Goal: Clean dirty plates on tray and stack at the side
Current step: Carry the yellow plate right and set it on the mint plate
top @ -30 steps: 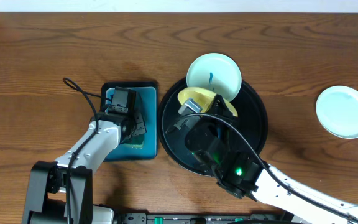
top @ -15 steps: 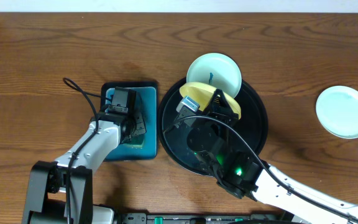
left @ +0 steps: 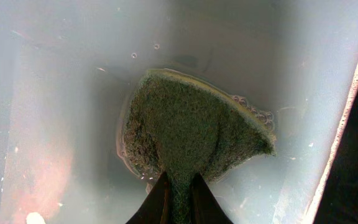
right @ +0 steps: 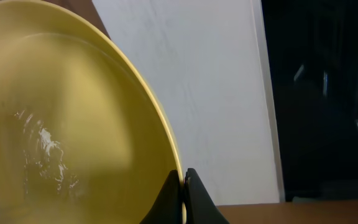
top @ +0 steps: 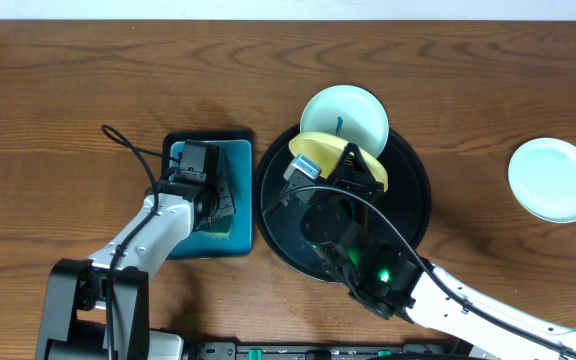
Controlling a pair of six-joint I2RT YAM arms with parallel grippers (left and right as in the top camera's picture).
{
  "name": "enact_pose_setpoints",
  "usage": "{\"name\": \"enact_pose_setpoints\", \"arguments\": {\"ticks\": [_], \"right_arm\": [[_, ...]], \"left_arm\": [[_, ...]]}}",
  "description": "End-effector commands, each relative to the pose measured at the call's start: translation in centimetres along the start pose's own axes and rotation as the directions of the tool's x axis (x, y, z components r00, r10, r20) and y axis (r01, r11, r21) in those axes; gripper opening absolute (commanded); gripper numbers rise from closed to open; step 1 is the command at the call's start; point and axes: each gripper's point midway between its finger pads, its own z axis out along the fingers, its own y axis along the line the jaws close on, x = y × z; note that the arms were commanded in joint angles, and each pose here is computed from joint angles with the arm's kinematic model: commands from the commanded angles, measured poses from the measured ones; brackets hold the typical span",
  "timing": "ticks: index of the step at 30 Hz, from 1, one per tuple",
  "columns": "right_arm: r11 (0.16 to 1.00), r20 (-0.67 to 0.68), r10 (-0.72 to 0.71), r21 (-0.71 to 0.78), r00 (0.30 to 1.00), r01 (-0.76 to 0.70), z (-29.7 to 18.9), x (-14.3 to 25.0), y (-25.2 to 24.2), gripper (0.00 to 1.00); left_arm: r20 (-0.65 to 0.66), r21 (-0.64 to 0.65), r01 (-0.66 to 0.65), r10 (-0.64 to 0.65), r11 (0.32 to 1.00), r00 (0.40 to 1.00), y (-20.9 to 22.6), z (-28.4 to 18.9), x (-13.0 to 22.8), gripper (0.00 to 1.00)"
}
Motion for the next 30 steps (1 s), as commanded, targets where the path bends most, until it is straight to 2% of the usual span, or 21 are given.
{"name": "enact_pose_setpoints", "arguments": {"ticks": [1, 4, 8, 12, 14, 16, 22, 30], "right_arm": [[0.977, -0.018, 0.21, 0.032, 0.978, -0.209, 0.0, 0.3, -1.4, 0.01], [0.918, -0.074, 0.397, 0.036, 0.915, -0.395, 1.0, 2.2, -0.8, 0.01], [0.779, -0.196, 0.619, 0.031, 0.761, -0.626, 2.3, 5.7, 1.2, 0.01], [0.544, -0.372, 0.792, 0.068, 0.485, -0.836, 3.6, 9.9, 3.8, 0.01], [0.406, -0.45, 0.837, 0.127, 0.312, -0.905, 4.4, 12.3, 4.7, 0.01], [0.292, -0.499, 0.849, 0.173, 0.172, -0.941, 5.3, 14.0, 5.1, 0.01], [-0.017, -0.578, 0.797, 0.273, -0.178, -0.962, 7.6, 19.0, 4.7, 0.01], [-0.221, -0.467, 0.757, 0.476, -0.458, -0.851, 8.2, 28.1, 1.7, 0.01]], "left_arm": [[-0.075, -0.023, -0.012, 0.011, 1.0, 0.997, 0.7, 1.2, 1.8, 0.08], [-0.075, -0.023, -0.012, 0.011, 1.0, 0.997, 0.7, 1.2, 1.8, 0.08], [-0.075, -0.023, -0.012, 0.011, 1.0, 0.997, 0.7, 1.2, 1.8, 0.07], [-0.075, -0.023, -0.012, 0.011, 1.0, 0.997, 0.7, 1.2, 1.8, 0.08], [-0.075, -0.023, -0.012, 0.011, 1.0, 0.997, 0.7, 1.2, 1.8, 0.07], [-0.075, -0.023, -0.012, 0.011, 1.0, 0.997, 0.7, 1.2, 1.8, 0.08], [-0.075, -0.023, -0.012, 0.011, 1.0, 0.997, 0.7, 1.2, 1.8, 0.08], [-0.075, -0.023, -0.012, 0.011, 1.0, 0.997, 0.7, 1.2, 1.8, 0.08]]}}
